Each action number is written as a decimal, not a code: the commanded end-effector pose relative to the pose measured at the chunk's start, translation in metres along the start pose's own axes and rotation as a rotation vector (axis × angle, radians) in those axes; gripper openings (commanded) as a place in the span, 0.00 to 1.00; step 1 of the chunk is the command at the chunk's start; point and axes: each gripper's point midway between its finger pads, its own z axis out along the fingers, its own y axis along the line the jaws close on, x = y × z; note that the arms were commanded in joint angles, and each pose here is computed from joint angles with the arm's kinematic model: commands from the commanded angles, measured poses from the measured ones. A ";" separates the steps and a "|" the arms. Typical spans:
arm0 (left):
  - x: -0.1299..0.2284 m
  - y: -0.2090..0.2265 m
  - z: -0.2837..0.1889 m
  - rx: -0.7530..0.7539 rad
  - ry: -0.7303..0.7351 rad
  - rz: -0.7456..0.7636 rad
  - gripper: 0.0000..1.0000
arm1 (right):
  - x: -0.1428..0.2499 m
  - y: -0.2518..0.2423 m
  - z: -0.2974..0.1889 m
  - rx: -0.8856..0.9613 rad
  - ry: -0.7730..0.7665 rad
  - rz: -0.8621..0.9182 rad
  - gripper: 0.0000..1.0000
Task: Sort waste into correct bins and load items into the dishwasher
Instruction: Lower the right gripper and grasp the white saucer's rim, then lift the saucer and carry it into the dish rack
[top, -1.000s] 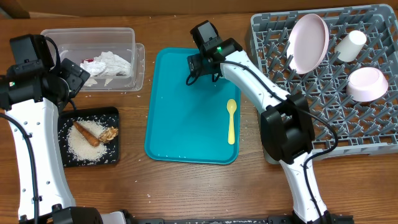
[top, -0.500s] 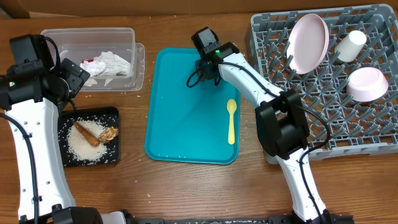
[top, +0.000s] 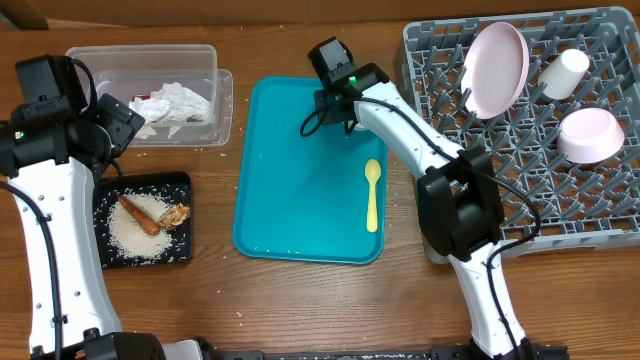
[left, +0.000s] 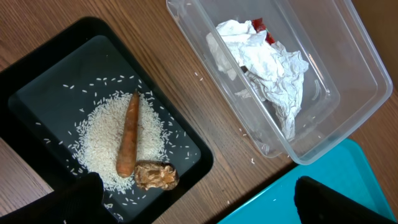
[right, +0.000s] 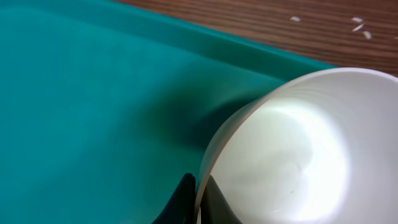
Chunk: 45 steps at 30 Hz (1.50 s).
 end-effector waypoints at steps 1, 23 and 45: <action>-0.002 0.002 0.001 -0.013 -0.010 -0.017 1.00 | -0.033 0.001 -0.064 -0.041 -0.115 0.069 0.04; -0.002 0.002 0.001 -0.013 -0.010 -0.017 1.00 | 0.022 -0.268 -0.276 -0.224 -0.081 0.829 0.04; -0.002 0.001 0.002 -0.014 -0.009 -0.016 1.00 | 0.055 -0.303 -0.225 -0.975 -0.289 0.820 0.04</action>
